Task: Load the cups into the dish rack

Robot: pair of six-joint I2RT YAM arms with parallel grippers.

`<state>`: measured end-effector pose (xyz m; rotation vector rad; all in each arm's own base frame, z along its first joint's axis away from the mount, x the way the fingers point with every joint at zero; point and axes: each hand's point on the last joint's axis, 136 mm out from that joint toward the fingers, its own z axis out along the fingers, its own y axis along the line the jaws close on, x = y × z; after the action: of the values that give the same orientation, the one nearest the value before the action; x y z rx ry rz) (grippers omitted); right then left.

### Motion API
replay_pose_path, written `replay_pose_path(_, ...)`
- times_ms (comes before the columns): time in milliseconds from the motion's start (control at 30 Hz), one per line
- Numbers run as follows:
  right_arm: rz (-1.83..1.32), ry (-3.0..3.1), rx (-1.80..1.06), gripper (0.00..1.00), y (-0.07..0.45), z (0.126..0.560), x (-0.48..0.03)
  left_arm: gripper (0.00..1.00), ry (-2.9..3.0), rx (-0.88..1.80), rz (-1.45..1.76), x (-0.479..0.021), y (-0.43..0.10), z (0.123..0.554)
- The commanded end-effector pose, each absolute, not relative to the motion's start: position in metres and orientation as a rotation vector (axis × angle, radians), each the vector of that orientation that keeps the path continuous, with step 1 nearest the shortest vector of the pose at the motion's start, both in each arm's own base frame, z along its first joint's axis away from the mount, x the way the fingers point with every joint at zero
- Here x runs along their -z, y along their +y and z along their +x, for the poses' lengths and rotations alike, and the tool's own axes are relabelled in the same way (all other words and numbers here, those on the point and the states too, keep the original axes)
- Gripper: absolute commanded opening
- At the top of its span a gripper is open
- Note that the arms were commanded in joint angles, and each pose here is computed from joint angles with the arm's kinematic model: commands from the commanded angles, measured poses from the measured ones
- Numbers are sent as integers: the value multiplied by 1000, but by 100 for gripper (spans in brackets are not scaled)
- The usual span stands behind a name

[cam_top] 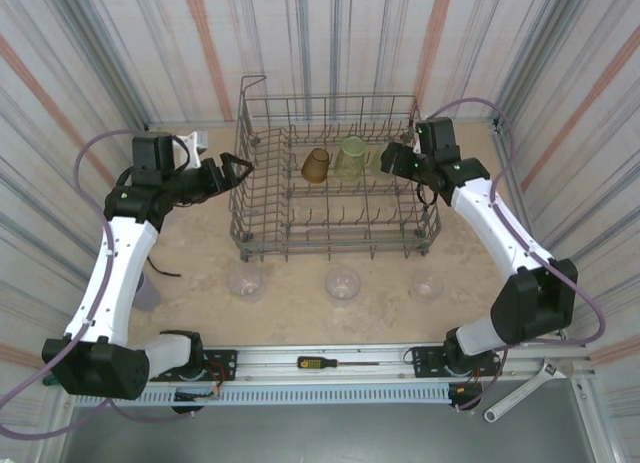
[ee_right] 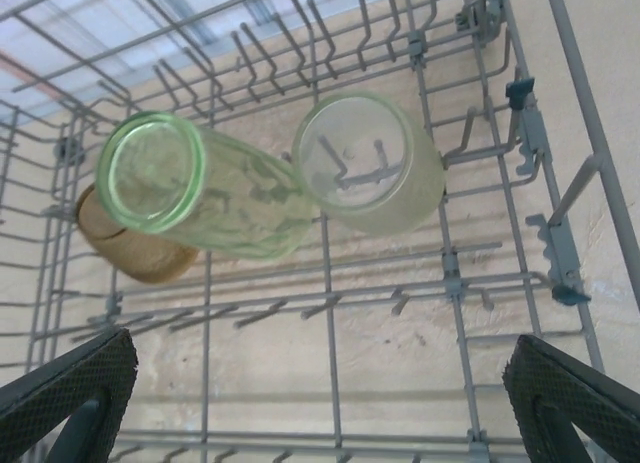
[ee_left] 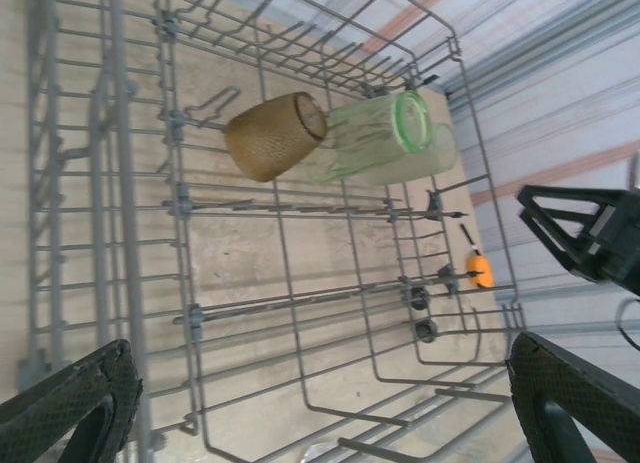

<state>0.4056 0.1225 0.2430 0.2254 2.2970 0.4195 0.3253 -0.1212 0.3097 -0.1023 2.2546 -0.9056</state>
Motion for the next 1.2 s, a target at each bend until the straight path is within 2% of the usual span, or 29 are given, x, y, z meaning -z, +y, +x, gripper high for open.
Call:
replay_pose_path(0, 183, 2226, -515, 99, 132, 390, -269, 99, 2267, 776, -118, -316, -105, 325)
replay_pose_path(233, 138, 2198, -559, 99, 135, 361, -278, 99, 2356, 561, -187, -300, -78, 322)
replay_pose_path(500, 155, 2176, -536, 99, 122, 337, -281, 99, 2459, 292, -379, -274, -36, 300)
replay_pose_path(700, 111, 2219, -593, 99, 135, 338, -272, 99, 2520, 155, -501, -261, -14, 275)
replay_pose_path(833, 90, 2237, -614, 99, 141, 343, -265, 99, 2537, 13, -690, -250, 13, 249)
replay_pose_path(1167, 14, 2240, -629, 99, 153, 365, -269, 99, 2503, -44, -979, -231, 45, 205)
